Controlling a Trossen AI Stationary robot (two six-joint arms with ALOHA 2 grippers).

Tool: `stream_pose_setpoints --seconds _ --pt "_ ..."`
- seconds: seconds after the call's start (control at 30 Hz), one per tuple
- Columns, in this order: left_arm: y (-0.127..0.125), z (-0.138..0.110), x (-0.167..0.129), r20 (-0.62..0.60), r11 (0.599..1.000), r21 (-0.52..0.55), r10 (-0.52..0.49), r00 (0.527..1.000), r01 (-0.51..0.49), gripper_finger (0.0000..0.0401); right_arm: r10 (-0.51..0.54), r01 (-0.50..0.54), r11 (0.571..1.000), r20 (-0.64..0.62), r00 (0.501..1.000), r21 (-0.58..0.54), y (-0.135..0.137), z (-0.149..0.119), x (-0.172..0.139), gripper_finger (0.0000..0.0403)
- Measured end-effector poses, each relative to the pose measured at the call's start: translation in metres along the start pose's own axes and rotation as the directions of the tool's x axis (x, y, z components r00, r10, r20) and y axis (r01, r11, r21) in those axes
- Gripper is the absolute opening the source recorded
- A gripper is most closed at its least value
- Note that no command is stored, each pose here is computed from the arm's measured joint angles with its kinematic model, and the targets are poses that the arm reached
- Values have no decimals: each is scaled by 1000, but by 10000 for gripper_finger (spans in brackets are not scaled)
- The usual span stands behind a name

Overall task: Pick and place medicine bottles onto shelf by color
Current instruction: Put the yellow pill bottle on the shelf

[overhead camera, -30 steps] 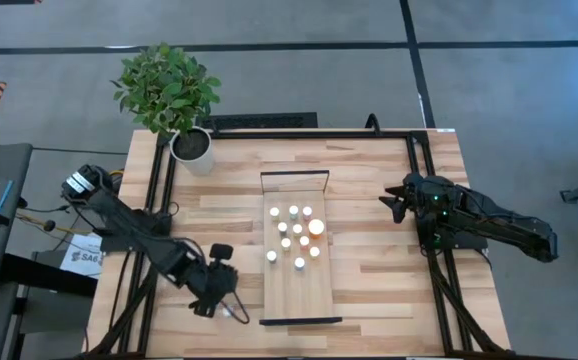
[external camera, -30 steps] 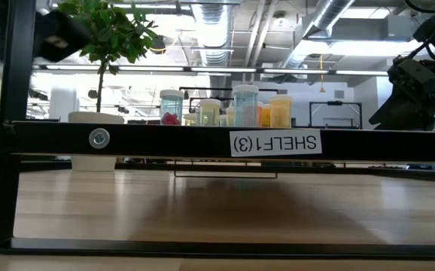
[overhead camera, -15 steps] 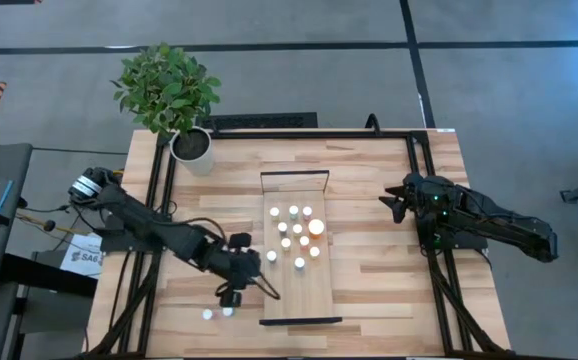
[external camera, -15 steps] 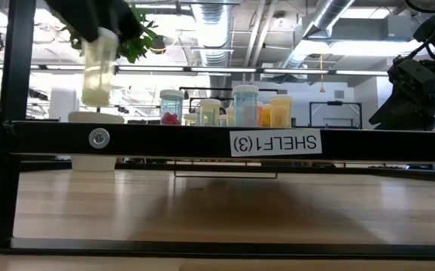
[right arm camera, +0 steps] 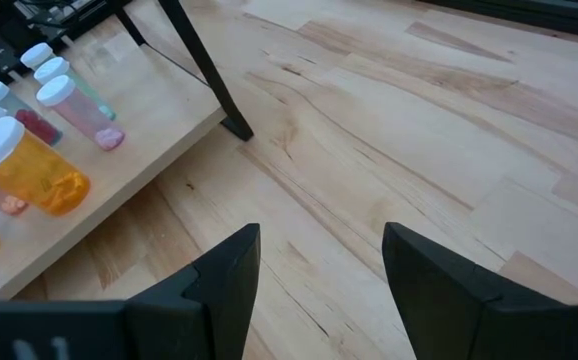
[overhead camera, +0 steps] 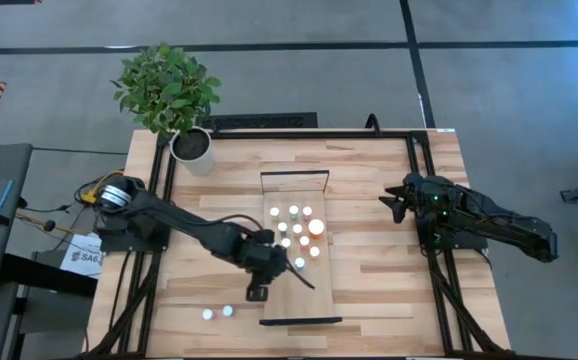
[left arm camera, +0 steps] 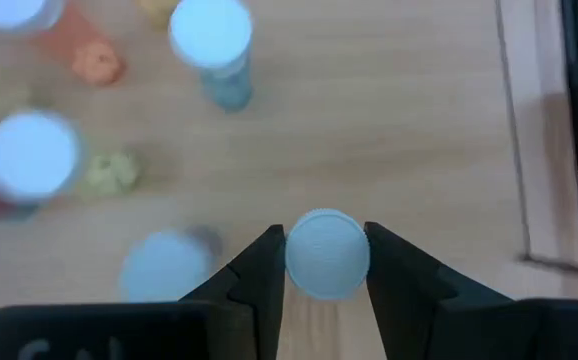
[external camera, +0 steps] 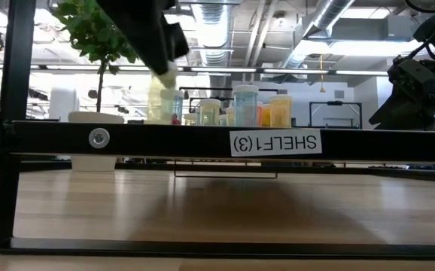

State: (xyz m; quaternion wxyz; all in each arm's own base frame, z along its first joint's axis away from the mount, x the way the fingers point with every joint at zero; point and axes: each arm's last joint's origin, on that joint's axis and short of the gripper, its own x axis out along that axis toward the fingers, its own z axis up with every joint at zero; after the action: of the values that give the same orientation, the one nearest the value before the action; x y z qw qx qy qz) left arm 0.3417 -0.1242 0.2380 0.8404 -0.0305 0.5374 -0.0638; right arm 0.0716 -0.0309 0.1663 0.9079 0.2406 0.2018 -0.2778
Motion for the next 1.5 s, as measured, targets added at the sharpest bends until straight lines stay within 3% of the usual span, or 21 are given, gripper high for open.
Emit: stream_pose_setpoints --seconds 0.5,0.77,1.2,1.5 --pt "9 17 11 31 1000 1 -27 999 27 104 0 0 1000 0 1000 0 0 0 0 234" --pt "12 19 21 16 996 -12 -89 996 89 104 0 0 1000 -1 1000 0 0 0 0 234" --pt "18 21 21 35 1000 -27 -8 999 9 105 0 0 1000 0 1000 0 0 0 0 234" --pt "19 20 21 34 998 -59 -3 999 5 108 0 0 1000 0 1000 0 0 0 0 234"
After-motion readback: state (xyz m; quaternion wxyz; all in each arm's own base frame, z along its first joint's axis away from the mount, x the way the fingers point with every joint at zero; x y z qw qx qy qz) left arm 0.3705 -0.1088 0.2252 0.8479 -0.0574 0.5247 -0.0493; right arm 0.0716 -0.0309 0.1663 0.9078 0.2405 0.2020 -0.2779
